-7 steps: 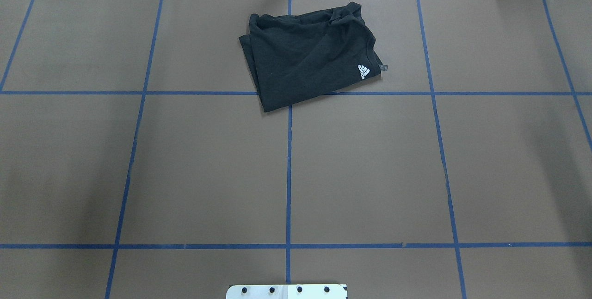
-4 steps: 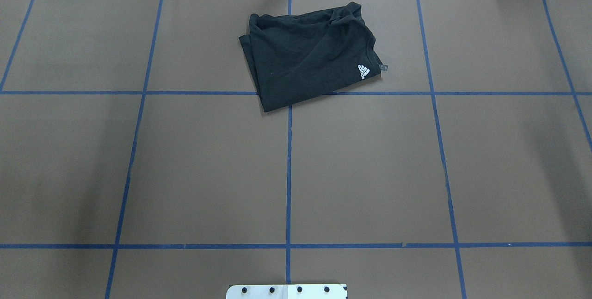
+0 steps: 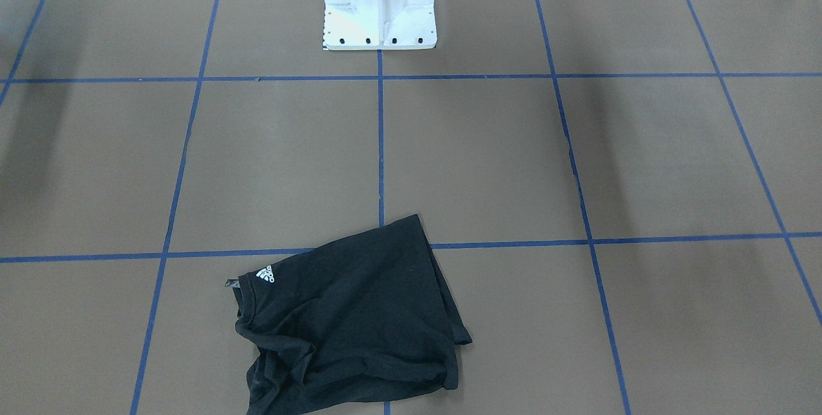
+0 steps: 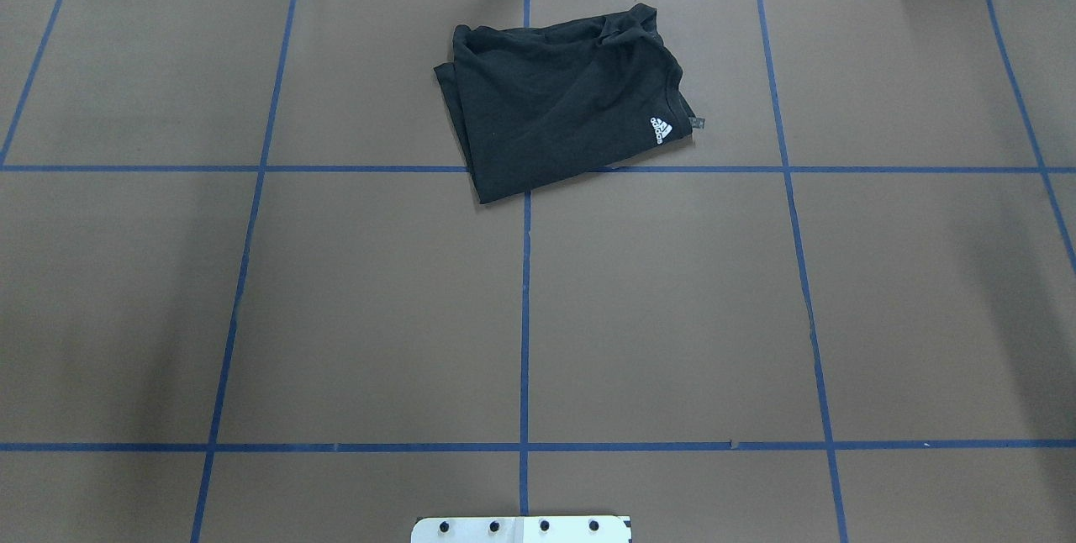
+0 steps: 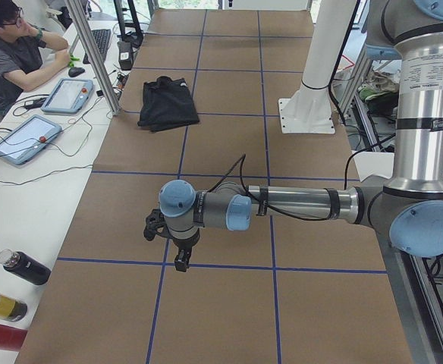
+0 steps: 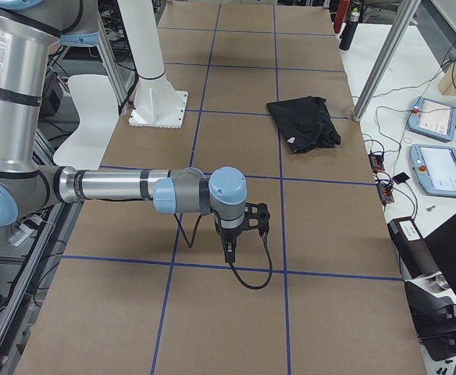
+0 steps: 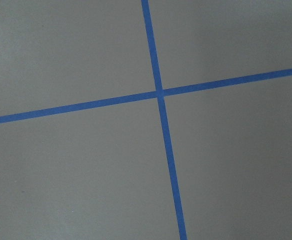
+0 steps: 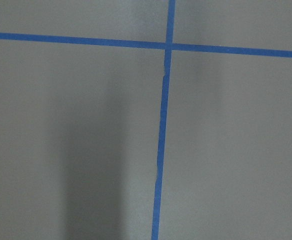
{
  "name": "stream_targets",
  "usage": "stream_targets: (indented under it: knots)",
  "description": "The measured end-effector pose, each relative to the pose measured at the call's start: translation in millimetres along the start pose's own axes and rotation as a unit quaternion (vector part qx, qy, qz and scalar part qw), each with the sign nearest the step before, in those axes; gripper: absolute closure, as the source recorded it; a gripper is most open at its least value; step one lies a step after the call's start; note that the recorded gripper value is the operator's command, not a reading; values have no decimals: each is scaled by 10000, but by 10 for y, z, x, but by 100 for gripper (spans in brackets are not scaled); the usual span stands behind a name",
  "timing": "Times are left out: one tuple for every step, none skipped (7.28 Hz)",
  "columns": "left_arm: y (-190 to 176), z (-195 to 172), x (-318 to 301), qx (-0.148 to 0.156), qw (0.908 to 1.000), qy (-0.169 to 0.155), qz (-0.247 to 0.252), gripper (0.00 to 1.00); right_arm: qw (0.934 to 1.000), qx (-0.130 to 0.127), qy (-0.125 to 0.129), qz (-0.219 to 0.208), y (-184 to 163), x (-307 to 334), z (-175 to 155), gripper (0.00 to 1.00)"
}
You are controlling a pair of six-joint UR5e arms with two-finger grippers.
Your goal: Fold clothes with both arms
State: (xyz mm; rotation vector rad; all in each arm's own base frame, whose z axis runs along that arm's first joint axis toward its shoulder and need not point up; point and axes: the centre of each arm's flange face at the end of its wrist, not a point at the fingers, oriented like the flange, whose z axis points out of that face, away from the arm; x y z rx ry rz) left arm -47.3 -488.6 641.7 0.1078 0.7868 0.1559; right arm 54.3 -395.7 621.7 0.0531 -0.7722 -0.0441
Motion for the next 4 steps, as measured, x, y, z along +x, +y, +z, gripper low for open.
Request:
stream_targets:
  knots:
    - [-8, -7, 6, 34, 10000, -3, 35, 0, 10000, -1, 2, 2, 4, 3, 2, 0]
    - [-15, -15, 14, 56, 10000, -5, 57, 0, 10000, 0, 5, 3, 6, 4, 2, 0]
    - [-17, -19, 17, 65, 10000, -6, 66, 0, 10000, -4, 7, 7, 12, 8, 5, 0]
    - [-17, -21, 17, 70, 10000, -7, 69, 0, 10000, -8, 8, 11, 17, 11, 8, 0]
